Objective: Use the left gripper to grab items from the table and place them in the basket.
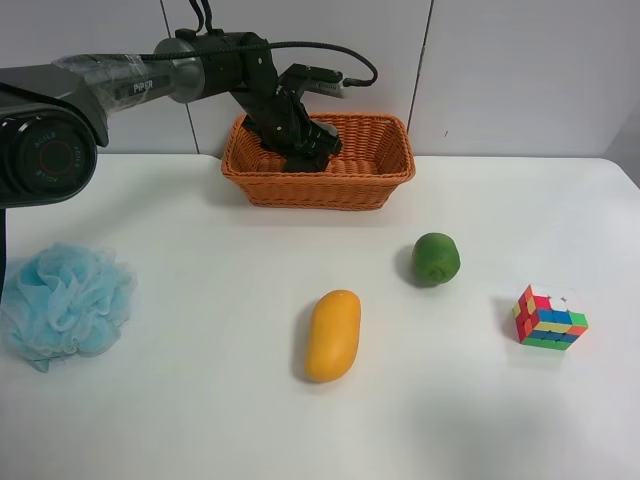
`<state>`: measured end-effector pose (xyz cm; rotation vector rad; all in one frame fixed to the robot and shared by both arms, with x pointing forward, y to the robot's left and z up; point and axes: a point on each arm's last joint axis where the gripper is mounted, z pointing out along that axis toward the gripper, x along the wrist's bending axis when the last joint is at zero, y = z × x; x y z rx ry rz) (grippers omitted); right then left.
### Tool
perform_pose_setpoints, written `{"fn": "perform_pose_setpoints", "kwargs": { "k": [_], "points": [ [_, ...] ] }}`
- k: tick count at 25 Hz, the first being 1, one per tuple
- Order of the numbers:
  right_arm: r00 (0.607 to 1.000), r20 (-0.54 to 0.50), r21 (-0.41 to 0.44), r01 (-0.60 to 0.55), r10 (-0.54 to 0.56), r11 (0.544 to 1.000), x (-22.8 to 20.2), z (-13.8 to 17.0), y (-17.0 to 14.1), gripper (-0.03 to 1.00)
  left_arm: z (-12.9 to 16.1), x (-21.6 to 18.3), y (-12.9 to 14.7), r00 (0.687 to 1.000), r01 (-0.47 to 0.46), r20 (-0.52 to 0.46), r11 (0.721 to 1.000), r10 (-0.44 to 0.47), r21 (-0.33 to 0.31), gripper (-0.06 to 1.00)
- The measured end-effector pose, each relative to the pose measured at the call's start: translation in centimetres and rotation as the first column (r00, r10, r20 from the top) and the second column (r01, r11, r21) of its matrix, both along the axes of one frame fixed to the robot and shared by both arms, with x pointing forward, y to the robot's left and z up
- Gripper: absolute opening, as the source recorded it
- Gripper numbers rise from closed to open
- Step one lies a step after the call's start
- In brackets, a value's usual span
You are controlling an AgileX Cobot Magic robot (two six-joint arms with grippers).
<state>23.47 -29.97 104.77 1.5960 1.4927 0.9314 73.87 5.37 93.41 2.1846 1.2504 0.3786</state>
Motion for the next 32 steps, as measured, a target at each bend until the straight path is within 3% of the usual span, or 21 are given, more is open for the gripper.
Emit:
{"fn": "perform_pose_setpoints", "kwargs": {
  "k": [3, 5, 7, 10, 15, 20, 25, 32],
  "points": [
    [1.000, 0.000, 0.000, 0.000, 0.000, 1.000, 0.0, 0.0, 0.0, 0.99, 0.0, 0.0, 0.0, 1.000, -0.001, 0.000, 1.000, 0.001, -0.002, 0.55],
    [1.000, 0.000, 0.000, 0.000, 0.000, 1.000, 0.0, 0.0, 0.0, 0.99, 0.0, 0.0, 0.0, 1.000, -0.004, 0.004, 1.000, 0.004, -0.006, 0.68],
    [1.000, 0.000, 0.000, 0.000, 0.000, 1.000, 0.0, 0.0, 0.0, 0.99, 0.1, 0.1, 0.0, 1.000, -0.006, 0.013, 1.000, 0.006, -0.011, 0.89],
    [1.000, 0.000, 0.000, 0.000, 0.000, 1.000, 0.0, 0.0, 0.0, 0.99, 0.1, 0.1, 0.0, 1.000, -0.007, 0.014, 1.000, 0.007, -0.012, 0.97],
    [1.000, 0.000, 0.000, 0.000, 0.000, 1.000, 0.0, 0.0, 0.0, 0.99, 1.1, -0.2, 0.0, 1.000, -0.004, 0.001, 1.000, 0.004, -0.012, 0.99],
    [1.000, 0.000, 0.000, 0.000, 0.000, 1.000, 0.0, 0.0, 0.0, 0.99, 5.9, -1.9, 1.0, 0.999, 0.015, -0.050, 1.000, -0.015, 0.010, 0.99],
    [1.000, 0.000, 0.000, 0.000, 0.000, 1.000, 0.0, 0.0, 0.0, 0.99, 11.7, -4.6, 3.9, 0.987, 0.024, -0.159, 0.998, -0.014, 0.059, 0.99],
    [1.000, 0.000, 0.000, 0.000, 0.000, 1.000, 0.0, 0.0, 0.0, 0.99, 16.7, -7.6, 9.0, 0.988, -0.013, -0.152, 0.998, 0.022, 0.059, 0.99]
  ]
}}
